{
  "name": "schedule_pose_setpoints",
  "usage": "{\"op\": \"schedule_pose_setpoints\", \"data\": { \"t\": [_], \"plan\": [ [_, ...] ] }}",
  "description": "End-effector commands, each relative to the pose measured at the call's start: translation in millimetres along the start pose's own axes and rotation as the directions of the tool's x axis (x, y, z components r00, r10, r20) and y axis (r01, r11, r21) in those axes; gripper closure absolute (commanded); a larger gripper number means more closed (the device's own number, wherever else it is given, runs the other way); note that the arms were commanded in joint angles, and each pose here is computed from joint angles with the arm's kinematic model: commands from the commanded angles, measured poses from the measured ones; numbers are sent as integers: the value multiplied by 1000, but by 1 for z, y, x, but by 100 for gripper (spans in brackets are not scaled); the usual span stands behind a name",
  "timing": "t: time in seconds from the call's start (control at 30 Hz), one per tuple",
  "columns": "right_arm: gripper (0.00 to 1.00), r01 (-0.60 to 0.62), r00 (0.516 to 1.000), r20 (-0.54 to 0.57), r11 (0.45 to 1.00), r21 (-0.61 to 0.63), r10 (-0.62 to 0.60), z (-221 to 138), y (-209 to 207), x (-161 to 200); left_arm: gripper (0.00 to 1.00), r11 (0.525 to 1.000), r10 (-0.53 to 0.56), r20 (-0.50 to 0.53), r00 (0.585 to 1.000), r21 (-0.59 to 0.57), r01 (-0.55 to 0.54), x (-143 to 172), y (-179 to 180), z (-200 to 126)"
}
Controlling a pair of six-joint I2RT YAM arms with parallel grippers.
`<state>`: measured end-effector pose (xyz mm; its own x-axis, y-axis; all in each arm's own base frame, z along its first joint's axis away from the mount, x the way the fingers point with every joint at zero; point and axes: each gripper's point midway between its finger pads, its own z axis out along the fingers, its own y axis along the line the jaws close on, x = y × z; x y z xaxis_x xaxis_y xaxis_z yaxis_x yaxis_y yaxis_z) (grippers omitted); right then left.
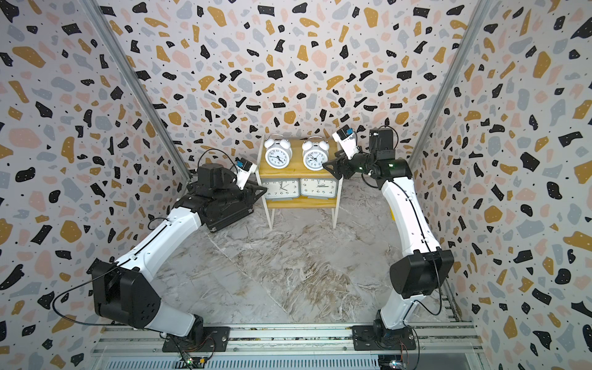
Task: Place the alarm clocks on the shelf by style
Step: Place the alarm on the shelf, then reset both arms
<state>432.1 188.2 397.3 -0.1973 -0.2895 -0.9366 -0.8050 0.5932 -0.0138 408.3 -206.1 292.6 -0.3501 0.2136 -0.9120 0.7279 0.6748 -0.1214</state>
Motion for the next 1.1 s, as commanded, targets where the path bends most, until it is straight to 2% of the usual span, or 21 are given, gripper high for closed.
{"op": "schedule_pose_setpoints", "data": {
  "t": [0.0, 0.13, 0.33, 0.6, 0.7, 0.9, 1.07],
  "plan": [
    [23, 45, 996, 78, 998, 33, -48, -30, 15, -28, 49, 999, 46, 79, 996, -6, -46, -30, -11, -22],
    [22, 23, 996, 82, 998, 65, -29, -39, 21, -19, 33, 999, 37, 89, 995, -27, -34, -29, -14, -32],
    [22, -43, 994, 105, 984, 171, 25, -56, 21, 0, 18, 998, 8, 108, 994, -58, -2, -24, -19, -48],
    [22, -131, 987, 131, 934, 332, 92, -80, 21, 43, 8, 979, -68, 152, 986, -180, 96, -9, -11, -72],
    [22, -163, 983, 146, 903, 399, 113, -88, 19, 63, 8, 953, -109, 165, 980, -263, 150, 4, 0, -81],
    [22, -231, 971, 174, 817, 528, 162, -99, 10, 116, 8, 849, -217, 199, 956, -444, 285, 37, 26, -103],
    [22, -257, 965, 202, 726, 637, 165, -112, 1, 155, 7, 775, -195, 217, 956, -563, 286, 63, 42, -117]
  ]
}}
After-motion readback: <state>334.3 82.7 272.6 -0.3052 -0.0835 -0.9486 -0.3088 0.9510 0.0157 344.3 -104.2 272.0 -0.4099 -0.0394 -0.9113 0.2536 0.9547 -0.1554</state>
